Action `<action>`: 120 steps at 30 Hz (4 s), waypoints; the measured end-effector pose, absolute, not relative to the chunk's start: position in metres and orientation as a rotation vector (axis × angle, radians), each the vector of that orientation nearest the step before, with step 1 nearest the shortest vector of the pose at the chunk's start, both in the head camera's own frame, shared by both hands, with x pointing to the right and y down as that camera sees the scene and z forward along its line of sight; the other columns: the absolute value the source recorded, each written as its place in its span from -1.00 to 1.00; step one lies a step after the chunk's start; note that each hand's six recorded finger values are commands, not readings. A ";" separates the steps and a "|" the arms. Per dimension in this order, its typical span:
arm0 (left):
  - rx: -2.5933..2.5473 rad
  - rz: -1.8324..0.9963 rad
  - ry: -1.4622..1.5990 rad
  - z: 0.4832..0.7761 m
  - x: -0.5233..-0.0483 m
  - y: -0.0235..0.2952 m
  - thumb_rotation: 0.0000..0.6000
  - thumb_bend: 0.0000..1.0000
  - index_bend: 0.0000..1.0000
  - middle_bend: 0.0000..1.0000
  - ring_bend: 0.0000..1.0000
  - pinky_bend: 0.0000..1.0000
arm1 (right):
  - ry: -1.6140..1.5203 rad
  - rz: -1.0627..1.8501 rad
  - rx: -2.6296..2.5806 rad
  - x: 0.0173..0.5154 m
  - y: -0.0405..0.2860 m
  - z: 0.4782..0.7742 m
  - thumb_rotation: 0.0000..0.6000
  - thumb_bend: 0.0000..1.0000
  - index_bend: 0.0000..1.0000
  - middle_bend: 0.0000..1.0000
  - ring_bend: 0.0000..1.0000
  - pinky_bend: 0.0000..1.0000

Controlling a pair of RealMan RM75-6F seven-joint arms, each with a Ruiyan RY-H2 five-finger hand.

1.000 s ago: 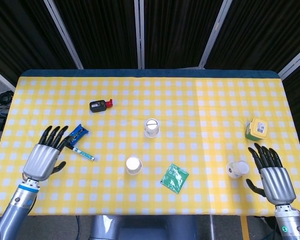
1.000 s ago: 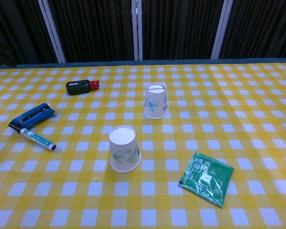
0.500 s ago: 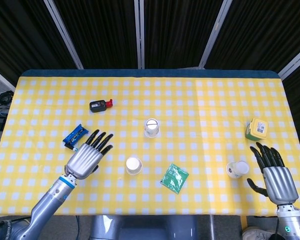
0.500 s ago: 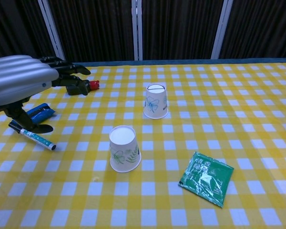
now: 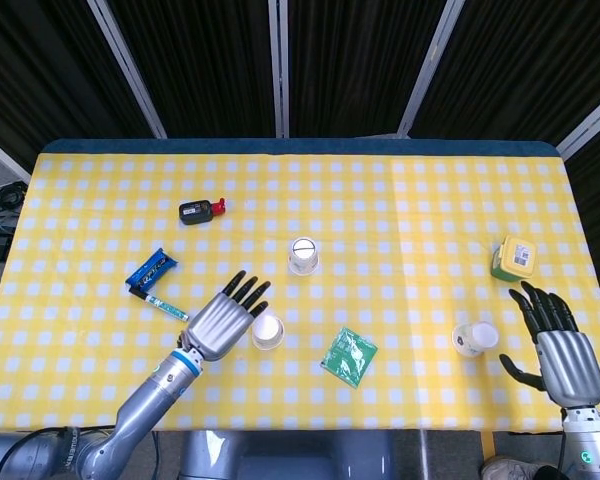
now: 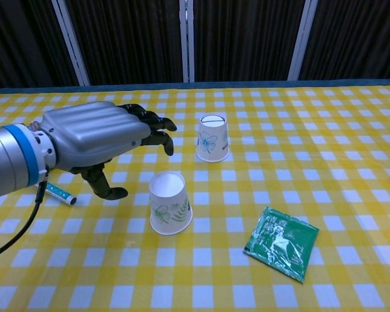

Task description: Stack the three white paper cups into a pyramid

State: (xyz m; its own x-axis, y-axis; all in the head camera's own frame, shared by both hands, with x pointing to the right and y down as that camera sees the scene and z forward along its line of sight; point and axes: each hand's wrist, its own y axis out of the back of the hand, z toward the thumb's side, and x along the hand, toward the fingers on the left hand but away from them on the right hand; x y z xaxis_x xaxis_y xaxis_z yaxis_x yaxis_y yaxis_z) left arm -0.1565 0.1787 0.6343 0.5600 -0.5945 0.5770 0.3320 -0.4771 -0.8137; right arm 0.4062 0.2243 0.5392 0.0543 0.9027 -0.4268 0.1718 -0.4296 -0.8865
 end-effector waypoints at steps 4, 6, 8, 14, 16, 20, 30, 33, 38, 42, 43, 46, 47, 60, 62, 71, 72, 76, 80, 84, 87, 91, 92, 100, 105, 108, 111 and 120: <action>-1.763 -1.108 0.188 0.641 -0.142 0.181 1.00 -0.39 -0.52 -1.00 -1.00 -1.00 | -1.100 1.431 -1.687 0.409 0.223 0.539 1.00 -0.70 -0.96 -1.00 -1.00 -1.00; -1.768 -1.110 0.181 0.643 -0.136 0.182 1.00 -0.39 -0.49 -1.00 -1.00 -1.00 | -1.107 1.432 -1.688 0.411 0.222 0.539 1.00 -0.70 -0.96 -1.00 -1.00 -1.00; -1.769 -1.110 0.174 0.645 -0.132 0.182 1.00 -0.39 -0.48 -1.00 -1.00 -1.00 | -1.114 1.432 -1.688 0.412 0.221 0.539 1.00 -0.70 -0.96 -1.00 -1.00 -1.00; -1.765 -1.112 0.156 0.652 -0.124 0.183 1.00 -0.32 -0.11 -1.00 -1.00 -1.00 | -1.124 1.428 -1.688 0.414 0.220 0.538 1.00 -0.69 -0.96 -1.00 -1.00 -1.00; -1.770 -1.112 0.159 0.653 -0.122 0.183 1.00 -0.27 -0.08 -1.00 -1.00 -1.00 | -1.124 1.430 -1.685 0.415 0.220 0.538 1.00 -0.70 -0.96 -1.00 -1.00 -1.00; -1.785 -1.101 0.189 0.650 -0.121 0.180 1.00 -0.26 -0.06 -1.00 -1.00 -1.00 | -1.123 1.441 -1.683 0.417 0.220 0.541 1.00 -0.70 -0.96 -1.00 -1.00 -1.00; -1.767 -1.084 0.350 0.622 -0.135 0.130 1.00 -0.26 -0.06 -1.00 -1.00 -1.00 | -1.116 1.501 -1.660 0.426 0.217 0.552 1.00 -0.69 -0.96 -1.00 -1.00 -1.00; -1.738 -1.112 0.386 0.616 -0.144 0.105 1.00 -0.26 -0.06 -1.00 -1.00 -1.00 | -1.121 1.521 -1.646 0.431 0.215 0.555 1.00 -0.70 -0.96 -1.00 -1.00 -1.00; -1.704 -1.168 0.398 0.624 -0.154 0.074 1.00 -0.26 -0.05 -1.00 -1.00 -1.00 | -1.127 1.553 -1.635 0.438 0.213 0.560 1.00 -0.70 -0.96 -1.00 -1.00 -1.00; -1.673 -1.210 0.388 0.639 -0.155 0.045 1.00 -0.26 -0.05 -1.00 -1.00 -1.00 | -1.127 1.574 -1.631 0.440 0.211 0.565 1.00 -0.70 -0.95 -1.00 -1.00 -1.00; -1.669 -1.216 0.387 0.642 -0.154 0.039 1.00 -0.26 -0.05 -1.00 -1.00 -1.00 | -1.126 1.577 -1.631 0.441 0.211 0.566 1.00 -0.70 -0.95 -1.00 -1.00 -1.00; -1.667 -1.227 0.381 0.650 -0.146 0.024 1.00 -0.26 -0.05 -1.00 -1.00 -1.00 | -1.125 1.579 -1.635 0.440 0.210 0.568 1.00 -0.70 -0.95 -1.00 -1.00 -1.00; -1.669 -1.227 0.377 0.652 -0.143 0.021 1.00 -0.26 -0.05 -1.00 -1.00 -1.00 | -1.125 1.579 -1.635 0.440 0.210 0.568 1.00 -0.70 -0.95 -1.00 -1.00 -1.00; -1.726 -1.226 0.290 0.685 -0.100 0.021 1.00 -0.26 -0.06 -1.00 -1.00 -1.00 | -1.133 1.583 -1.632 0.443 0.210 0.570 1.00 -0.70 -0.95 -1.00 -1.00 -1.00; -1.726 -1.225 0.288 0.687 -0.097 0.021 1.00 -0.26 -0.06 -1.00 -1.00 -1.00 | -1.129 1.583 -1.634 0.442 0.210 0.570 1.00 -0.70 -0.95 -1.00 -1.00 -1.00; -1.709 -1.188 0.264 0.693 -0.078 0.027 1.00 -0.27 -0.08 -1.00 -1.00 -1.00 | -1.109 1.579 -1.638 0.438 0.212 0.571 1.00 -0.70 -0.95 -1.00 -1.00 -1.00; -1.706 -1.184 0.261 0.694 -0.075 0.028 1.00 -0.27 -0.08 -1.00 -1.00 -1.00 | -1.107 1.579 -1.639 0.438 0.212 0.572 1.00 -0.70 -0.95 -1.00 -1.00 -1.00; -1.685 -1.185 0.251 0.697 -0.070 0.029 1.00 -0.27 -0.18 -1.00 -1.00 -1.00 | -1.098 1.572 -1.644 0.435 0.213 0.572 1.00 -0.70 -0.95 -1.00 -1.00 -1.00; -1.661 -1.195 0.256 0.699 -0.069 0.029 1.00 -0.29 -0.42 -1.00 -1.00 -1.00 | -1.092 1.568 -1.646 0.433 0.214 0.572 1.00 -0.69 -0.95 -1.00 -1.00 -1.00; -1.652 -1.201 0.264 0.700 -0.071 0.029 1.00 -0.33 -0.84 -1.00 -1.00 -1.00 | -1.087 1.557 -1.649 0.431 0.214 0.571 1.00 -0.70 -0.95 -1.00 -1.00 -1.00; -1.652 -1.204 0.276 0.700 -0.073 0.030 1.00 -0.35 -0.90 -1.00 -1.00 -1.00 | -1.083 1.553 -1.647 0.431 0.215 0.571 1.00 -0.69 -0.95 -1.00 -1.00 -1.00; -1.659 -1.204 0.276 0.700 -0.078 0.033 1.00 -0.42 -0.93 -1.00 -1.00 -1.00 | -1.079 1.553 -1.641 0.430 0.215 0.570 1.00 -0.69 -0.95 -1.00 -1.00 -1.00; -1.663 -1.205 0.280 0.699 -0.079 0.033 1.00 -0.42 -0.93 -1.00 -1.00 -1.00 | -1.079 1.554 -1.638 0.431 0.215 0.570 1.00 -0.69 -0.95 -1.00 -1.00 -1.00; -1.660 -1.189 0.366 0.682 -0.108 0.037 1.00 -0.43 -0.97 -1.00 -1.00 -1.00 | -1.068 1.574 -1.638 0.433 0.216 0.573 1.00 -0.71 -0.95 -1.00 -1.00 -1.00; -1.664 -1.173 0.501 0.657 -0.153 0.046 1.00 -0.45 -1.00 -1.00 -1.00 -1.00 | -1.052 1.589 -1.626 0.434 0.217 0.576 1.00 -0.76 -0.95 -1.00 -1.00 -1.00; -1.638 -1.164 0.584 0.637 -0.191 0.058 1.00 -0.45 -1.00 -1.00 -1.00 -1.00 | -1.054 1.610 -1.622 0.438 0.217 0.579 1.00 -0.77 -0.95 -1.00 -1.00 -1.00; -1.614 -1.187 0.649 0.619 -0.232 0.081 1.00 -0.45 -1.00 -1.00 -1.00 -1.00 | -1.044 1.616 -1.615 0.438 0.216 0.579 1.00 -0.77 -0.90 -1.00 -1.00 -1.00; -1.552 -1.203 0.767 0.573 -0.314 0.150 1.00 -0.45 -1.00 -1.00 -1.00 -1.00 | -1.000 1.564 -1.625 0.420 0.220 0.574 1.00 -0.70 -0.54 -1.00 -1.00 -1.00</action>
State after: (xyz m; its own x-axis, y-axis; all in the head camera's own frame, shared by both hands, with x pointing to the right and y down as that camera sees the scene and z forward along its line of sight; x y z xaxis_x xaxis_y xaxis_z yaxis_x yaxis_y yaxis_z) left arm -0.3144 0.1501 0.5734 0.3077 -0.8951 0.3228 0.0850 -0.3120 -0.9463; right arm 0.4204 0.2201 0.5745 -0.0082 0.8715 -0.4903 0.0797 -0.4882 -0.8691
